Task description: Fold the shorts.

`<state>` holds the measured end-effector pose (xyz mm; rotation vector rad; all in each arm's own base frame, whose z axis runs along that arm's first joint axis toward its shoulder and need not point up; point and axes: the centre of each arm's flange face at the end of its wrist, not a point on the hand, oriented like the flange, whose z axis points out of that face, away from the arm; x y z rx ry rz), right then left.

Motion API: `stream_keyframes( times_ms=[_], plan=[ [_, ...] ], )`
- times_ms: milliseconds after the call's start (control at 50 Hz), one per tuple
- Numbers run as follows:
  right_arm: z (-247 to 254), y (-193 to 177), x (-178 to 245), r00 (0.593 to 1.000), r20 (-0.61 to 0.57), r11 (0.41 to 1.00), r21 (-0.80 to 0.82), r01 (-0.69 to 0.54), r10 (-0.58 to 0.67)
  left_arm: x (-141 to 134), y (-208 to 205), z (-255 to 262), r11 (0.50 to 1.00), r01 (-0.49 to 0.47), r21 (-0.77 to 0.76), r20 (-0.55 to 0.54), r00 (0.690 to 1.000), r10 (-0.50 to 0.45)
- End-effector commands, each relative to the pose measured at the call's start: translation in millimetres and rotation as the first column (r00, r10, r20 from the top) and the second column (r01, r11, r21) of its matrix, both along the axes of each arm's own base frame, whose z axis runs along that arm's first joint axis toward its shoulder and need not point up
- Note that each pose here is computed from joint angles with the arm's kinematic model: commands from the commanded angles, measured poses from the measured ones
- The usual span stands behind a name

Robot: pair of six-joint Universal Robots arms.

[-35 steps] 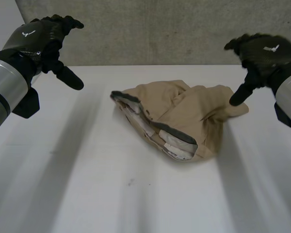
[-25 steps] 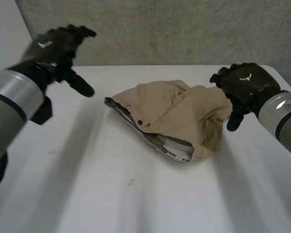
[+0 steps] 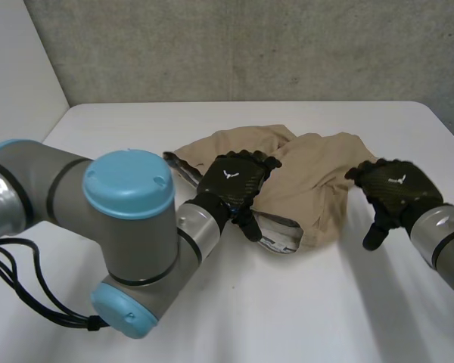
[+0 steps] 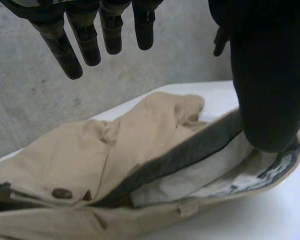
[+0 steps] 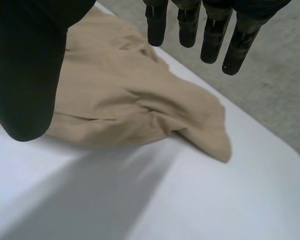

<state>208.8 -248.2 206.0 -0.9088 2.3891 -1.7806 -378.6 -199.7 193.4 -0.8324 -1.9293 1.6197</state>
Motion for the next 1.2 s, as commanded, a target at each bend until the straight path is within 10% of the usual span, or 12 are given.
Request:
stream_keyframes(
  times_ms=[20, 360, 620, 920, 1200],
  plan=[
    [-12, 9, 11, 0.996, 0.062, 0.995, 0.069, -0.067, 0.063, 19, -10, -1, 0.988, -0.155, -0.016, 0.043, 0.987, 0.155],
    [-60, 7, 64, 0.969, 0.189, 0.971, 0.150, -0.187, 0.157, 98, -28, 17, 0.933, -0.359, -0.008, 0.051, 0.932, 0.359],
    [34, 25, 118, 0.894, 0.271, 0.927, -0.224, -0.301, 0.356, 131, -30, 43, 0.893, -0.445, -0.067, -0.029, 0.895, 0.445],
    [239, 41, 95, 0.818, 0.474, 0.747, -0.660, 0.083, 0.327, 192, -42, 119, 0.748, -0.628, -0.213, -0.234, 0.776, 0.585],
    [160, -37, 49, 0.883, 0.457, 0.809, -0.476, 0.346, -0.109, 195, -42, 110, 0.764, -0.629, -0.142, -0.271, 0.768, 0.581]
  ],
)
